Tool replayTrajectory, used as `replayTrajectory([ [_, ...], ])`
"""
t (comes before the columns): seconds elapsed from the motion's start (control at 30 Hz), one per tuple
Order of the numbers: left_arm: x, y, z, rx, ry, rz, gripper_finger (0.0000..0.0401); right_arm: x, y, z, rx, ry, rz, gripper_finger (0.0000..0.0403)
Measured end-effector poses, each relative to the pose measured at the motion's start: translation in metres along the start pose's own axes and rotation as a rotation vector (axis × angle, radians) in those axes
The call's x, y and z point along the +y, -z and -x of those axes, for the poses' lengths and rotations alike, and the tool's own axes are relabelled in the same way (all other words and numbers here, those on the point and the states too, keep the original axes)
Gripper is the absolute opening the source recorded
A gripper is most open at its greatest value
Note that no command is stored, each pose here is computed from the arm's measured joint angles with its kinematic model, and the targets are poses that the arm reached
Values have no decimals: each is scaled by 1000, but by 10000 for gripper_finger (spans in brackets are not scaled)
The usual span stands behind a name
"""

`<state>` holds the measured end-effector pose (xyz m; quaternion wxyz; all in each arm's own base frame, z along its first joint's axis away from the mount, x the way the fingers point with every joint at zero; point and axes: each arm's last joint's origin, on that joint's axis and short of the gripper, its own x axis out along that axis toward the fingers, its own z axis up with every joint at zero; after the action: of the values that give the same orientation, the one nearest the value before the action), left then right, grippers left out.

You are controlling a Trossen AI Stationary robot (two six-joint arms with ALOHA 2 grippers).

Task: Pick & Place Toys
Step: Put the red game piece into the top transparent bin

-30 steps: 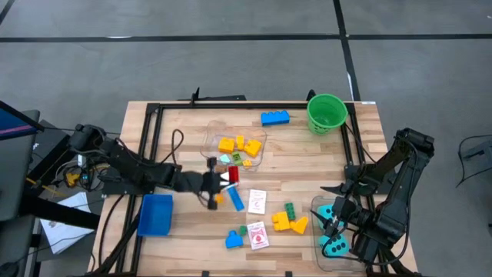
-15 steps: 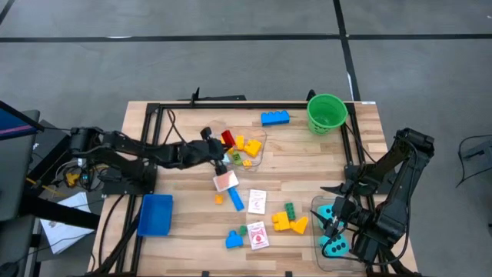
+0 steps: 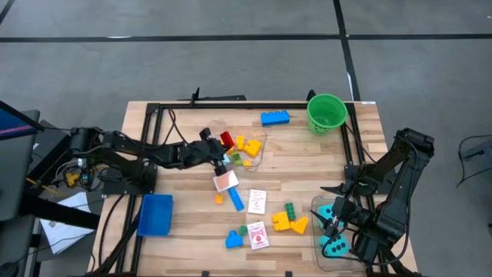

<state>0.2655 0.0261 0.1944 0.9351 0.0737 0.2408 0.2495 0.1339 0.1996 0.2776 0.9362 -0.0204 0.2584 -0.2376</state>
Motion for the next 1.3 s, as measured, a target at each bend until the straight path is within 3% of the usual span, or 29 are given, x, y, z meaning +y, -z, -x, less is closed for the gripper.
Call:
replayTrajectory([
  [0.37, 1, 0, 0, -2, -24, 4, 17, 0, 0, 0, 0, 0, 0, 384],
  [0.7, -2, 0, 2, -4, -43, -4, 132, 0, 0, 0, 0, 0, 0, 384],
  [0.97, -2, 0, 2, 0, -70, -6, 182, 0, 0, 0, 0, -1, -2, 384],
  [1.1, -3, -4, 2, -39, 8, 39, 199, 0, 0, 0, 1, -1, -3, 384],
  [1.2, 1, -5, 2, -45, -97, 114, 203, 0, 0, 0, 1, -1, -2, 384],
  [1.3, 7, 0, -2, 2, -16, 170, 203, 0, 0, 0, 2, -1, 0, 384],
])
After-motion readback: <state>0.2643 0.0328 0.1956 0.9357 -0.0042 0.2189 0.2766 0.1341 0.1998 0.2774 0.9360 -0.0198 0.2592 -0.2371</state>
